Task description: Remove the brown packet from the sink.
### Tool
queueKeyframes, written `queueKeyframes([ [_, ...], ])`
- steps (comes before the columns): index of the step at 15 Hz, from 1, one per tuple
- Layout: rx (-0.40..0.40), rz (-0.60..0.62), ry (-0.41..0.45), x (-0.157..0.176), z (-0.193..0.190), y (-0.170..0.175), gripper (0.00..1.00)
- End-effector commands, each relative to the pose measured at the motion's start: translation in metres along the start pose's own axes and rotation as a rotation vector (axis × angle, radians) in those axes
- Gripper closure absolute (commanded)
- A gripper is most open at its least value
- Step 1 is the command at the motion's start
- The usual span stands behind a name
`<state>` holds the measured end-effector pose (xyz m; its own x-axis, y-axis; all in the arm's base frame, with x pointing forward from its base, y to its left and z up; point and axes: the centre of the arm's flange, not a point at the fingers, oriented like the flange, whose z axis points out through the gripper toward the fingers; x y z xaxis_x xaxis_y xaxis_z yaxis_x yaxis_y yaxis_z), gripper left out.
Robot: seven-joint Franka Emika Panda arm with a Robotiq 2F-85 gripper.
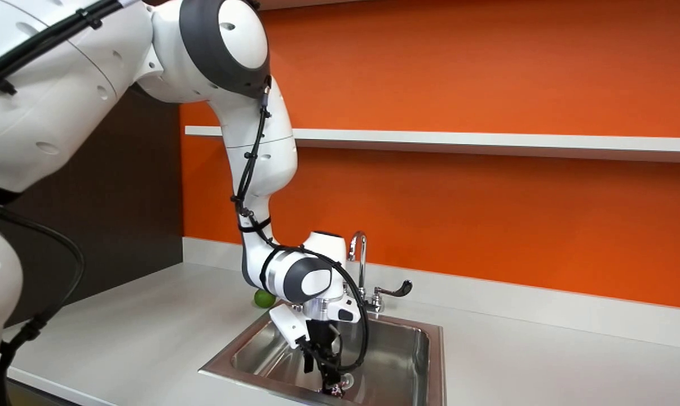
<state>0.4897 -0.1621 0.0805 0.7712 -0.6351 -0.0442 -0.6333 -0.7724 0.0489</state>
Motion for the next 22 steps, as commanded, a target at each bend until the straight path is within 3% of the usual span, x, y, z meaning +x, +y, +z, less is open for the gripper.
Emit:
queueKeyframes([
  [1,-0.014,0.071,-0.013,0.001,0.002,-0.007,0.0],
  [9,-0.037,0.153,-0.02,-0.001,0.013,-0.011,0.0],
  [22,-0.052,0.187,-0.017,0.002,0.018,-0.01,0.0],
])
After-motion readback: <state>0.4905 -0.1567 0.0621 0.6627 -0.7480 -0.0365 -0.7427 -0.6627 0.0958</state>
